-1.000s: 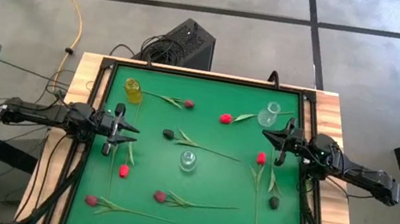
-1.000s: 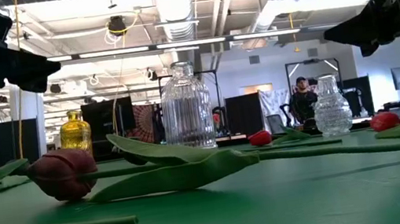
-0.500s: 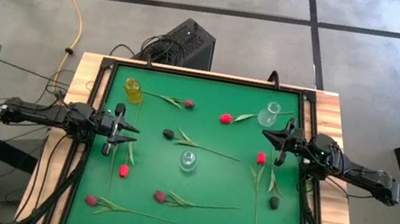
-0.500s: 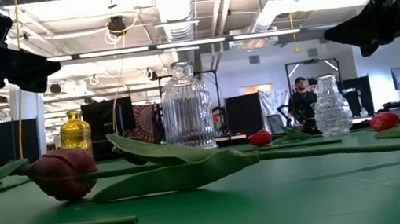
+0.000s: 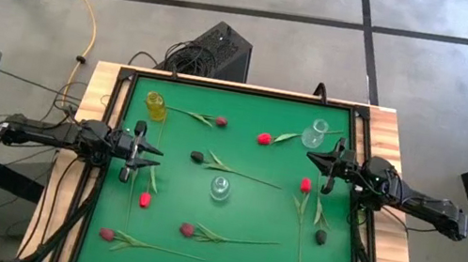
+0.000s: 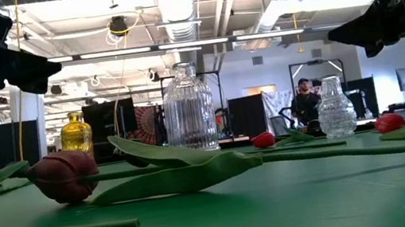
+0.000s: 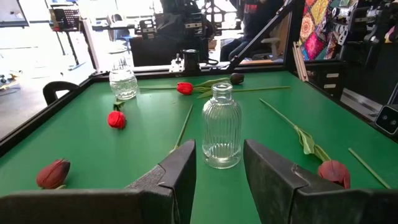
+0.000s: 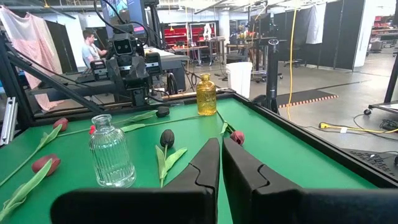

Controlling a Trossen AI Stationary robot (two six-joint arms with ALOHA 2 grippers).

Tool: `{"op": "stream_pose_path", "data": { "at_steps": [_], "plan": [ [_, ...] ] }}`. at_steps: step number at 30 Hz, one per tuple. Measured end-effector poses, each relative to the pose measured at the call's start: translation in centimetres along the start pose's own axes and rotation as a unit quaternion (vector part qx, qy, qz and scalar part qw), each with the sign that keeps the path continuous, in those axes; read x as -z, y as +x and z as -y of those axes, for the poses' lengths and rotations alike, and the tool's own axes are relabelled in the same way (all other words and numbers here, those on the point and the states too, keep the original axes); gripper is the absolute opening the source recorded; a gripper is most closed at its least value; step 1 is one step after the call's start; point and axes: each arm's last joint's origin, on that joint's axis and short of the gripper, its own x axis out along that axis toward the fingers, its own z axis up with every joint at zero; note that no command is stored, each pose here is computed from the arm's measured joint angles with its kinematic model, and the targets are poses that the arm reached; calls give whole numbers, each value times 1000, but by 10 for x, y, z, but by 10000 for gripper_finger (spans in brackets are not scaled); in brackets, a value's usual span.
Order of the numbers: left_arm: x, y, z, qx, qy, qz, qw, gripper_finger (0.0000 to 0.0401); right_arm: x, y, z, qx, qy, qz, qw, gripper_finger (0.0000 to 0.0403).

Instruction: Sort flowers into vase by color

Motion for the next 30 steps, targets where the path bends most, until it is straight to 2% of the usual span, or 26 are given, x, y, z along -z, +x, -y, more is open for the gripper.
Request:
{"op": "stream_pose_path", "data": {
  "at_steps": [16, 18, 23, 30],
  "plan": [
    [0, 0, 0, -6, 18, 0, 1000, 123, 0, 0, 0, 0, 0, 0, 1000, 47],
    [0, 0, 0, -4, -11, 0, 1000, 123, 0, 0, 0, 0, 0, 0, 1000, 47],
    [-1, 0, 1, 24, -158, 1, 987, 123, 0, 0, 0, 0, 0, 0, 1000, 47],
    [-5, 1, -4, -58, -184, 39, 980, 123, 0, 0, 0, 0, 0, 0, 1000, 47]
  ]
}}
